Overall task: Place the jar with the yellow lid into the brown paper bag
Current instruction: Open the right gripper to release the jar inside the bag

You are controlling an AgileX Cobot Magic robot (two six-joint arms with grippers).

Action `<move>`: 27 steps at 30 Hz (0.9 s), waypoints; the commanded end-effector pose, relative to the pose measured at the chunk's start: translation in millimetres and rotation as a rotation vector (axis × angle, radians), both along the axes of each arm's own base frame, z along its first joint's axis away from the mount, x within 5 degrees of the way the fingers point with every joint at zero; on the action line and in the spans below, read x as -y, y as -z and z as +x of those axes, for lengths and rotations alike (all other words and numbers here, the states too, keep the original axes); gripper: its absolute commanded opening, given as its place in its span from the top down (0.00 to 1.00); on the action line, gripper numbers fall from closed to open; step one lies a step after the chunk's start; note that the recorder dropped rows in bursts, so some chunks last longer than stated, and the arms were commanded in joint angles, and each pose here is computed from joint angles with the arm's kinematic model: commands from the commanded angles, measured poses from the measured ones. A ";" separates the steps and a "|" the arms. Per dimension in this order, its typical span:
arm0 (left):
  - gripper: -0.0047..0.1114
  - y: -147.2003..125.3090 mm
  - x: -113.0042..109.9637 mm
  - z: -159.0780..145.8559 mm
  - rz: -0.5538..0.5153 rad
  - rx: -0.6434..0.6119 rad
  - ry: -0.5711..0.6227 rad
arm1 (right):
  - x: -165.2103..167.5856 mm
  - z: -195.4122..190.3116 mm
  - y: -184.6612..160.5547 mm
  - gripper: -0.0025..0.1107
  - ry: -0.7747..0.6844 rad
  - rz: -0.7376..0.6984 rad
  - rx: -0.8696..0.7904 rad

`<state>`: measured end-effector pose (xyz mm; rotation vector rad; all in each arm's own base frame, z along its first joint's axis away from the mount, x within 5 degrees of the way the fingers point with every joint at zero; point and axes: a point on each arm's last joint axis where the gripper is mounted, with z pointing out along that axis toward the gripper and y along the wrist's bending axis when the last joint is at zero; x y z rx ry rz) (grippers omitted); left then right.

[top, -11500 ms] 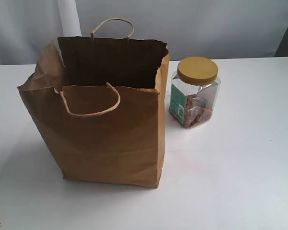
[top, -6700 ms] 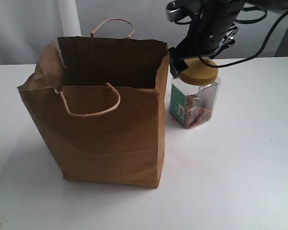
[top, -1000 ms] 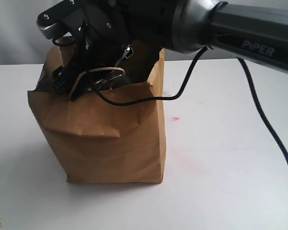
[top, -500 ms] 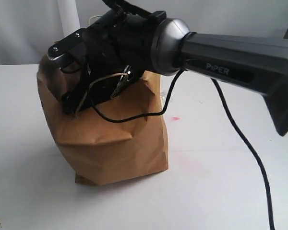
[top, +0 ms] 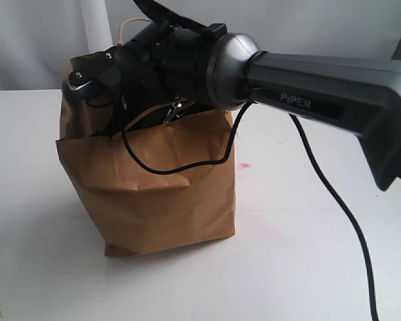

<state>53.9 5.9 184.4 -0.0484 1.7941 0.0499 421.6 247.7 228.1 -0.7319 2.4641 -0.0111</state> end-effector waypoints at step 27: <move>0.95 -1.4 0.6 0.4 -0.007 0.009 0.006 | 2.5 0.0 0.3 0.24 0.011 -0.005 -0.013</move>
